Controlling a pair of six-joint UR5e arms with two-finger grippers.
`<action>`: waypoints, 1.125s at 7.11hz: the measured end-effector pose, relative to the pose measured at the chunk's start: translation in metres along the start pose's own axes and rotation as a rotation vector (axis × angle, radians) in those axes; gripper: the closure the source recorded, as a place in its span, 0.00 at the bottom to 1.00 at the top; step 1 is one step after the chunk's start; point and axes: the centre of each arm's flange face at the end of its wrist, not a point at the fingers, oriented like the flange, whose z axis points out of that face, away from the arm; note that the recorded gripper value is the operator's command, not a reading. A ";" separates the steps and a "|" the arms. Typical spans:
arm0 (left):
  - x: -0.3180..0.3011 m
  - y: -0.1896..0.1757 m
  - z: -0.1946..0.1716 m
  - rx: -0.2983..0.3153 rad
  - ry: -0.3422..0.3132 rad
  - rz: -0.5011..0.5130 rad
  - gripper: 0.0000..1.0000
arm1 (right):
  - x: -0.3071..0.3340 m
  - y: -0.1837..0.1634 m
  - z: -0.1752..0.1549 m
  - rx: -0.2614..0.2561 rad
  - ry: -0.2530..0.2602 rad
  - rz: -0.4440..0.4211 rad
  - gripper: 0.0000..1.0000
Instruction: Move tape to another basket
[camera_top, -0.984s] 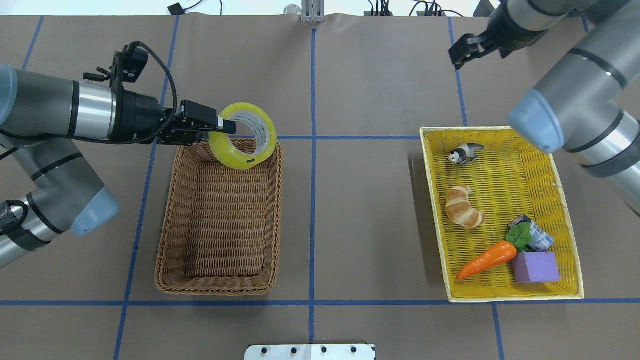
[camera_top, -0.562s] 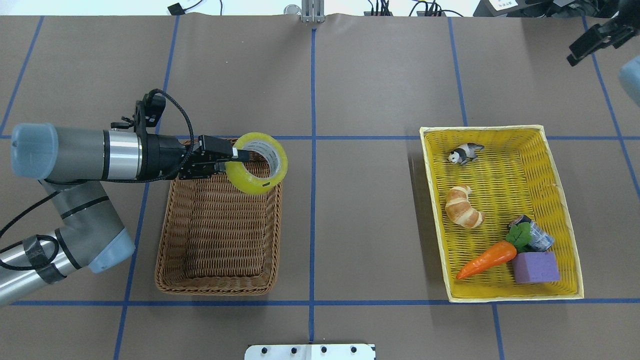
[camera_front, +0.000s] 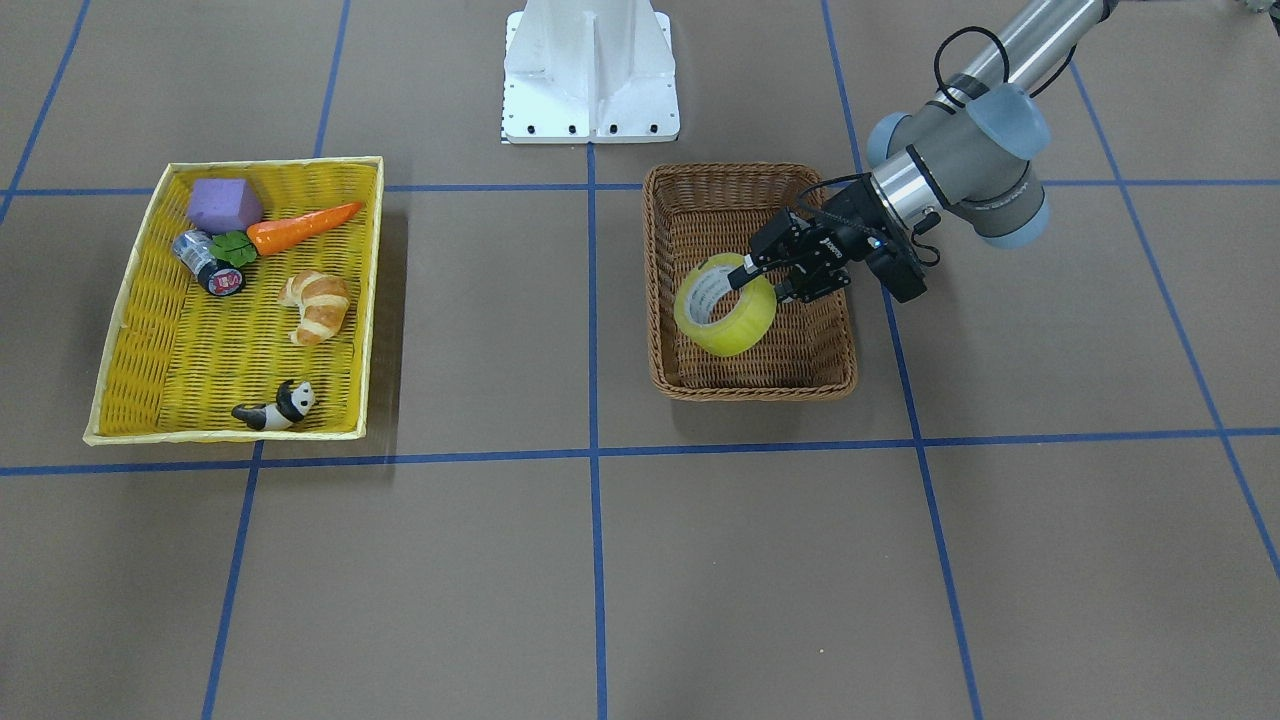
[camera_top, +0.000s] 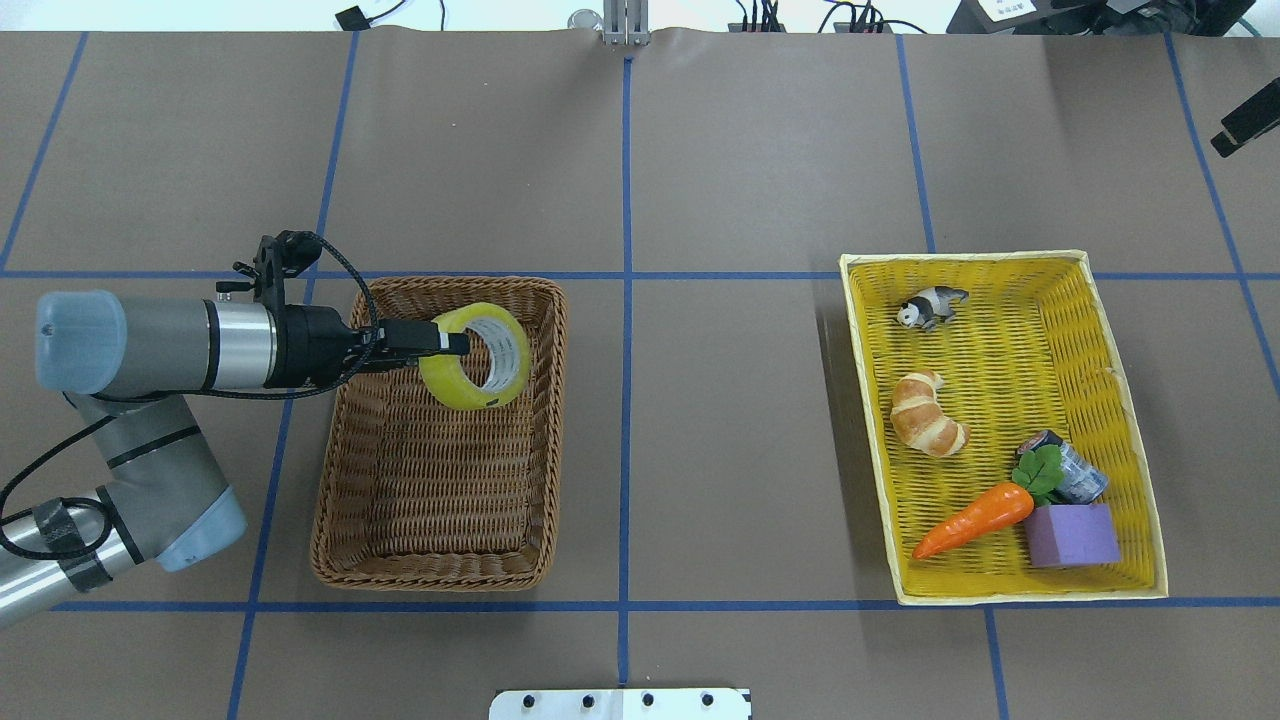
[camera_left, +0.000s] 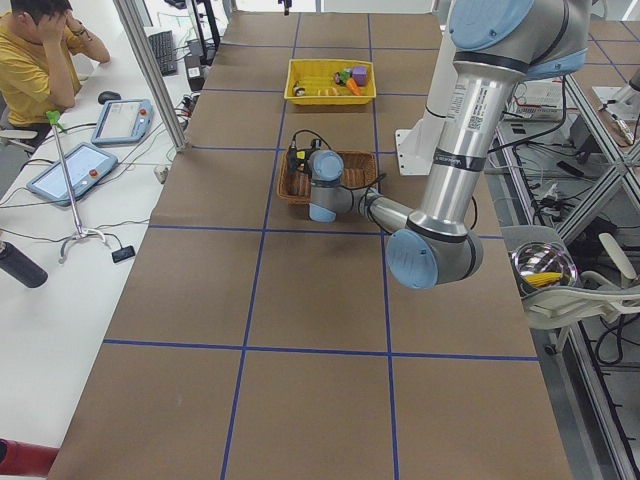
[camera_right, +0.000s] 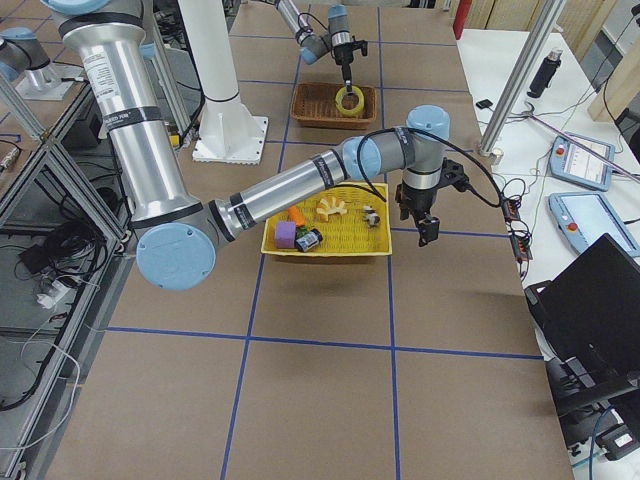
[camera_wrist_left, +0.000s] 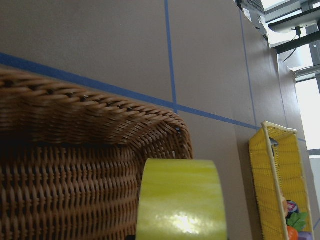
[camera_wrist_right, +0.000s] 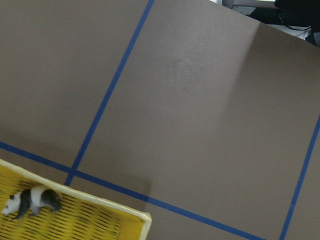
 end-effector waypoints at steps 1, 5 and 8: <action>-0.010 -0.001 0.002 0.022 -0.021 0.032 0.02 | 0.001 0.001 0.001 -0.001 0.001 0.001 0.00; -0.002 -0.059 -0.058 0.102 -0.013 0.079 0.01 | 0.005 0.004 0.006 -0.011 0.001 0.012 0.00; -0.026 -0.135 -0.126 0.201 -0.254 0.227 0.01 | 0.017 0.022 0.019 -0.041 0.002 0.049 0.00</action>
